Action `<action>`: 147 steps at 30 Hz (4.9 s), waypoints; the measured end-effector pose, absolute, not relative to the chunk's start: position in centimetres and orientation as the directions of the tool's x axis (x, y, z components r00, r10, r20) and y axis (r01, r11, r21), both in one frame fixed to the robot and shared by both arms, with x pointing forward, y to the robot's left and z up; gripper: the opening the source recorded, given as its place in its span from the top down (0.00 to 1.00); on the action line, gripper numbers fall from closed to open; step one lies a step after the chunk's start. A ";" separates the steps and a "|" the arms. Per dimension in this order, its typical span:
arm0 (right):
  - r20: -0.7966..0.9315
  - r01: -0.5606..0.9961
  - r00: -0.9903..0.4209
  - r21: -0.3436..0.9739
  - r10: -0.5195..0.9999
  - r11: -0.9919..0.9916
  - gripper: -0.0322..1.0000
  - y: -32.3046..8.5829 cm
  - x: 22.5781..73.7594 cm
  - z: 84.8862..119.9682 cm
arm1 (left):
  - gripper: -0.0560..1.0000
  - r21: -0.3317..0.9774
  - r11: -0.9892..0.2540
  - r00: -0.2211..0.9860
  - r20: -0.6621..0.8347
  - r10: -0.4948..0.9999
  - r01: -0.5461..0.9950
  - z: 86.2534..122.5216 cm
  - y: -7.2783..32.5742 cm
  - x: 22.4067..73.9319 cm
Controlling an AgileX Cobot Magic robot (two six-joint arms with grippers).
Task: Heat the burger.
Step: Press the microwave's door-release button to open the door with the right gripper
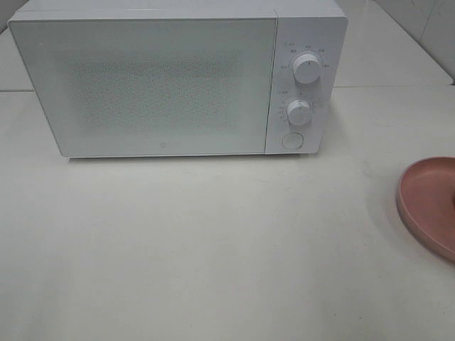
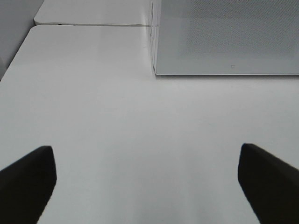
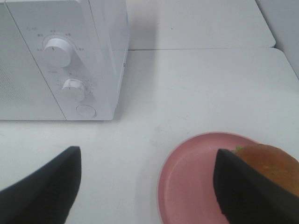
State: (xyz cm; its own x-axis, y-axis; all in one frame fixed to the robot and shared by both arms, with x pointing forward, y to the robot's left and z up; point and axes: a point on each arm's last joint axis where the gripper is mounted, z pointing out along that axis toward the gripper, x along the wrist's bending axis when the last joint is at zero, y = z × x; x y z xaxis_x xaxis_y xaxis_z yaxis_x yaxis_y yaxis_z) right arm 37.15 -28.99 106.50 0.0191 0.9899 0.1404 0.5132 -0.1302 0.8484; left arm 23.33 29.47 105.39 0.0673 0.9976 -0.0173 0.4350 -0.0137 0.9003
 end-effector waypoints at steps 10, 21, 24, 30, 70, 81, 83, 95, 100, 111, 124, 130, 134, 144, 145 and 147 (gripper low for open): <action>0.145 0.459 0.010 0.878 0.989 -0.134 0.24 -28.7 41.2 105.5 | 0.02 0.900 -0.014 0.067 -0.017 0.998 0.435 105.4 29.5 23.3; 0.156 0.298 -0.017 0.944 0.988 -0.144 0.24 -28.6 43.6 102.2 | 0.02 0.900 -0.014 0.067 -0.017 0.998 0.435 105.4 29.5 23.3; 0.158 0.252 -0.024 0.956 0.987 -0.147 0.24 -28.6 43.8 101.2 | 0.02 0.900 -0.014 0.067 -0.017 0.998 0.435 105.4 29.5 23.3; 0.160 0.194 -0.034 0.969 0.986 -0.151 0.24 -28.6 43.9 99.0 | 0.02 0.900 -0.014 0.067 -0.017 0.998 0.435 105.4 29.5 23.3; 0.088 0.281 0.011 0.956 0.996 -0.088 0.24 -19.5 45.0 90.7 | 0.02 0.900 -0.014 0.067 -0.017 0.998 0.435 105.4 29.5 23.3; 0.094 0.277 0.011 0.956 0.995 -0.094 0.24 -17.7 46.9 90.0 | 0.02 0.900 -0.014 0.067 -0.017 0.998 0.435 105.4 29.5 23.3; 0.098 0.280 0.011 0.955 0.995 -0.097 0.24 -17.6 47.1 90.0 | 0.02 0.900 -0.014 0.067 -0.017 0.998 0.435 105.4 29.5 23.3; 0.335 0.275 0.080 0.898 0.939 -0.344 0.25 -17.4 47.2 90.0 | 0.02 0.900 -0.014 0.067 -0.017 0.998 0.435 105.4 29.5 23.3; 0.595 0.239 0.161 0.750 0.787 -0.616 0.32 -17.4 47.2 89.9 | 0.02 0.900 -0.014 0.067 -0.017 0.998 0.435 105.4 29.5 23.3; 0.878 0.155 0.319 0.322 0.356 -0.934 0.65 -17.3 47.0 89.3 | 0.02 0.900 -0.014 0.067 -0.017 0.998 0.435 105.4 29.5 23.3; 0.919 0.055 0.393 0.024 0.044 -0.998 0.96 -17.3 46.8 89.0 | 0.02 0.900 -0.014 0.067 -0.017 0.998 0.435 105.4 29.5 23.3; 0.923 0.049 0.385 -0.007 0.012 -0.999 0.96 -16.7 47.5 89.2 | 0.02 0.900 -0.014 0.067 -0.017 0.998 0.435 105.4 29.5 23.3; 0.928 0.047 0.374 -0.021 -0.002 -0.999 0.96 -15.9 48.4 89.1 | 0.02 0.900 -0.014 0.067 -0.017 0.998 0.435 105.4 29.5 23.3; 0.915 0.010 0.400 -0.065 -0.055 -0.998 0.96 -14.3 50.6 87.3 | 0.02 0.900 -0.014 0.067 -0.017 0.998 0.435 105.4 29.5 23.3; 0.915 0.010 0.400 -0.065 -0.055 -0.998 0.96 -14.3 50.6 87.3 | 0.02 0.900 -0.014 0.067 -0.017 0.998 0.435 105.4 29.5 23.3; 0.898 -0.003 0.435 -0.074 -0.068 -0.997 0.96 -14.3 51.2 86.7 | 0.02 0.900 -0.014 0.067 -0.017 0.998 0.435 105.4 29.5 23.3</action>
State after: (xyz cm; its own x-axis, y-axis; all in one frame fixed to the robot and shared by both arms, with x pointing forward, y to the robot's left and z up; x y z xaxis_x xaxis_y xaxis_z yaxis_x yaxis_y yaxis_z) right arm 51.18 -14.27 86.65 0.4352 -0.0682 0.8977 -0.0029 -0.9972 -0.0744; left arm 23.33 29.47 105.39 0.0673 0.9976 -0.0173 0.4350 -0.0137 0.9003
